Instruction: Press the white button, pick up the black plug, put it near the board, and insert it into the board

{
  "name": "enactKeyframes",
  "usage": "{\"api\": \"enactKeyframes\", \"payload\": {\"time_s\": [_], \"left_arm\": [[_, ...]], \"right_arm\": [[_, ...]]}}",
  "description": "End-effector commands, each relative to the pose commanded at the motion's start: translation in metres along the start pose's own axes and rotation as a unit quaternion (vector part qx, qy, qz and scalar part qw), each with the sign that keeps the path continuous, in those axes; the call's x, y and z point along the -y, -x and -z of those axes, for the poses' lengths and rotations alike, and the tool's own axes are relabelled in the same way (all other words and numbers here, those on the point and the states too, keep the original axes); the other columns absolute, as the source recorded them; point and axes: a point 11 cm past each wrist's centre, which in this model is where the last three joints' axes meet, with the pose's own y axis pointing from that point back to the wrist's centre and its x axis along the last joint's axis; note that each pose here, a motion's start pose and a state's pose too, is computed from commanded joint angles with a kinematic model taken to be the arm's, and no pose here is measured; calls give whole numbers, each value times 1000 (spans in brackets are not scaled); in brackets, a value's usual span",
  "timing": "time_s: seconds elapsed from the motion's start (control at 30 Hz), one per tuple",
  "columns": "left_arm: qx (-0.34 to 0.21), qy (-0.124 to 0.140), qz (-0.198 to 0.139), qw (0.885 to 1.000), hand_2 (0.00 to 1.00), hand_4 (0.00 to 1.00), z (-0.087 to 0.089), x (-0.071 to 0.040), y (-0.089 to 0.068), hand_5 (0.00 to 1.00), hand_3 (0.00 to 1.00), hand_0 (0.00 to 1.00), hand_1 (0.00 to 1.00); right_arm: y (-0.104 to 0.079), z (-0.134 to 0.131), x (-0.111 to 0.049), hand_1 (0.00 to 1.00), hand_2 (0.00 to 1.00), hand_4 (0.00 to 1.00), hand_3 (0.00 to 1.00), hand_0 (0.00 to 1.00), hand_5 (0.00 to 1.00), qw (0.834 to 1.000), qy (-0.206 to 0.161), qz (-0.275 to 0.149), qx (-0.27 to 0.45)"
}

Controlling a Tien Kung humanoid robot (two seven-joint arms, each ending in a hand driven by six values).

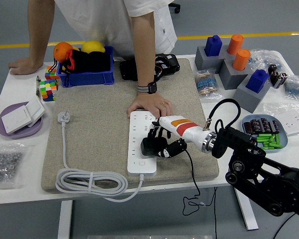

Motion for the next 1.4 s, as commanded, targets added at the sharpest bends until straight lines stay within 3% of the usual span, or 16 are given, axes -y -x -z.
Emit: {"api": "enactKeyframes", "payload": {"time_s": [1.4], "left_arm": [[1, -1, 0, 1000, 734, 588, 1, 0, 1, 527, 783, 810, 780]], "right_arm": [[11, -1, 7, 371, 379, 852, 537, 351, 2, 1000, -2, 10, -11]]}}
